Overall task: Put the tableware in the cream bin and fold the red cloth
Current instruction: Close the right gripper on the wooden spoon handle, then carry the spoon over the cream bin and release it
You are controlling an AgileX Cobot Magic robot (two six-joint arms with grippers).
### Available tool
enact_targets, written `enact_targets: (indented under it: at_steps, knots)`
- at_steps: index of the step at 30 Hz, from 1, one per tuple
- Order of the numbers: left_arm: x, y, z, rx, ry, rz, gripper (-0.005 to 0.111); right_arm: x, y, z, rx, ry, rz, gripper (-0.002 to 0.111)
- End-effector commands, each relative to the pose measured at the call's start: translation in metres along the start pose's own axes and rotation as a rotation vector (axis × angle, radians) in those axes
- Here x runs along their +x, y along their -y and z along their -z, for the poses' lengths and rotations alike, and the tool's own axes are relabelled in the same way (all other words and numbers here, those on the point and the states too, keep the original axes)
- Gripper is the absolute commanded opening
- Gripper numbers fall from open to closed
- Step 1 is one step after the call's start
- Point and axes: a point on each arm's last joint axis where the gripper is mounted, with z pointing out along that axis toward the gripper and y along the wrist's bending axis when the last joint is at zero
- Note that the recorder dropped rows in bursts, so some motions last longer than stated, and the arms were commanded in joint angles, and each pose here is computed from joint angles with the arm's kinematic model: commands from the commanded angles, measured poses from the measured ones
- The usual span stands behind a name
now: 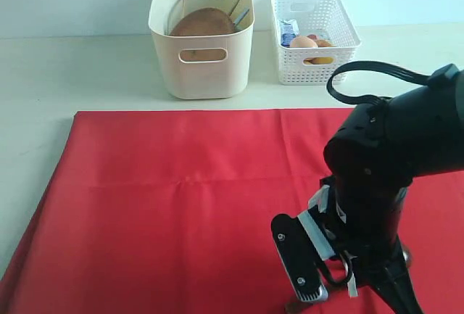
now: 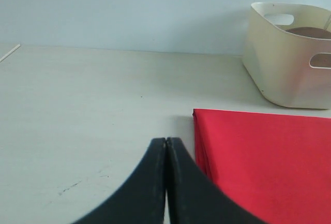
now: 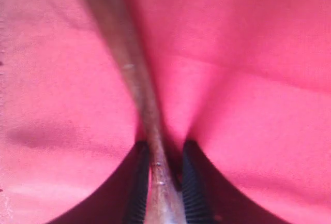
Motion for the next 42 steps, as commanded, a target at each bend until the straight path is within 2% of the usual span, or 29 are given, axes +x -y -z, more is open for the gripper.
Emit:
enact_targets:
  at_steps: [1,6,13,20,28,36,42]
  knots:
    - [0.0,0.0,0.0,0.007,-0.001,0.0,0.001,-0.001,-0.003,-0.007,-0.035,-0.002,-0.047,0.012]
    - [0.0,0.0,0.0,0.007,-0.001,0.0,0.001,-0.004,0.001,-0.007,0.001,0.03,-0.137,0.0]
    - [0.0,0.0,0.0,0.007,-0.001,0.0,0.001,-0.005,0.005,0.009,0.057,0.072,-0.203,0.0]
    - [0.0,0.0,0.0,0.007,-0.001,0.0,0.001,-0.008,0.02,0.063,0.262,0.253,-0.343,0.0]
    - [0.0,0.0,0.0,0.007,-0.001,0.0,0.001,-0.021,0.048,0.116,0.533,0.604,-0.53,0.0]
    - [0.0,0.0,0.0,0.007,-0.001,0.0,0.001,-0.029,0.074,0.184,0.772,0.89,-0.549,0.0]
    - [0.0,0.0,0.0,0.007,-0.001,0.0,0.001,-0.013,0.093,0.22,0.949,1.057,-0.588,0.0]
